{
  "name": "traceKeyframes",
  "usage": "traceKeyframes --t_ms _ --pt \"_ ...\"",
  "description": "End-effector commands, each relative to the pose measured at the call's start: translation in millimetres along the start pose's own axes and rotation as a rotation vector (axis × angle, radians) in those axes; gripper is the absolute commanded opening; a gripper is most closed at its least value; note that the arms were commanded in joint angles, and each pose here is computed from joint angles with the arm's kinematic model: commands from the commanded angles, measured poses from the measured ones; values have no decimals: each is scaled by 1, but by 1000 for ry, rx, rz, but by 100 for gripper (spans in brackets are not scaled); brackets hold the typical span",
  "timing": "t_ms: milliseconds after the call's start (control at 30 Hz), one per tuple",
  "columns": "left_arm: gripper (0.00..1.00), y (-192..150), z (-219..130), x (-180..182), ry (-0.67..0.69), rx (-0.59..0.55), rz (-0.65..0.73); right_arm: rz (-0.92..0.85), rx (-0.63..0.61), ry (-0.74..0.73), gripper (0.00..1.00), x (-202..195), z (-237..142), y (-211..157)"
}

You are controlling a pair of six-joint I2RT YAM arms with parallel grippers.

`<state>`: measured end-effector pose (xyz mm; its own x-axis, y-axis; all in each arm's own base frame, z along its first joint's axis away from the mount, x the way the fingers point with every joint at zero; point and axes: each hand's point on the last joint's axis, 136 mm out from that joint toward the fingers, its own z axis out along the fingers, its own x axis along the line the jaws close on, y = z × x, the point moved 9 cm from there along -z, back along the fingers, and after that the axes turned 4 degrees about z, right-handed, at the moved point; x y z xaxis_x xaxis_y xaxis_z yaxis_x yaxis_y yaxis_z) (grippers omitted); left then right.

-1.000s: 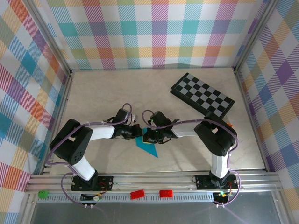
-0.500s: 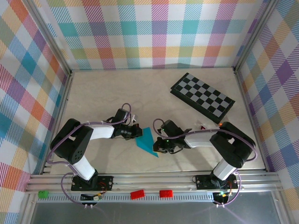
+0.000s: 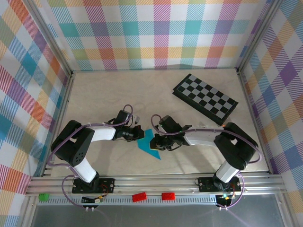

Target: Fold a paper plane with a square sheet of paper (pick it up from the middle)

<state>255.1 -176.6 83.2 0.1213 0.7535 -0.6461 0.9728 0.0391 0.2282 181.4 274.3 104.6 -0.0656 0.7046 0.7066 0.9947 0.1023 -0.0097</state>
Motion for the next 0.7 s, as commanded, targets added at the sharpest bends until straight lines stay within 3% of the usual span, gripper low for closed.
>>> traceKeyframes --t_ms 0,367,667 --pt "0 -15 3 27 136 41 -63 34 76 -29 11 -16 15 -11" --pt "0 -16 7 33 149 59 -74 113 111 -23 10 -72 1 -65" --pt "0 -16 8 32 132 59 -92 62 75 -39 12 -61 -21 -70"
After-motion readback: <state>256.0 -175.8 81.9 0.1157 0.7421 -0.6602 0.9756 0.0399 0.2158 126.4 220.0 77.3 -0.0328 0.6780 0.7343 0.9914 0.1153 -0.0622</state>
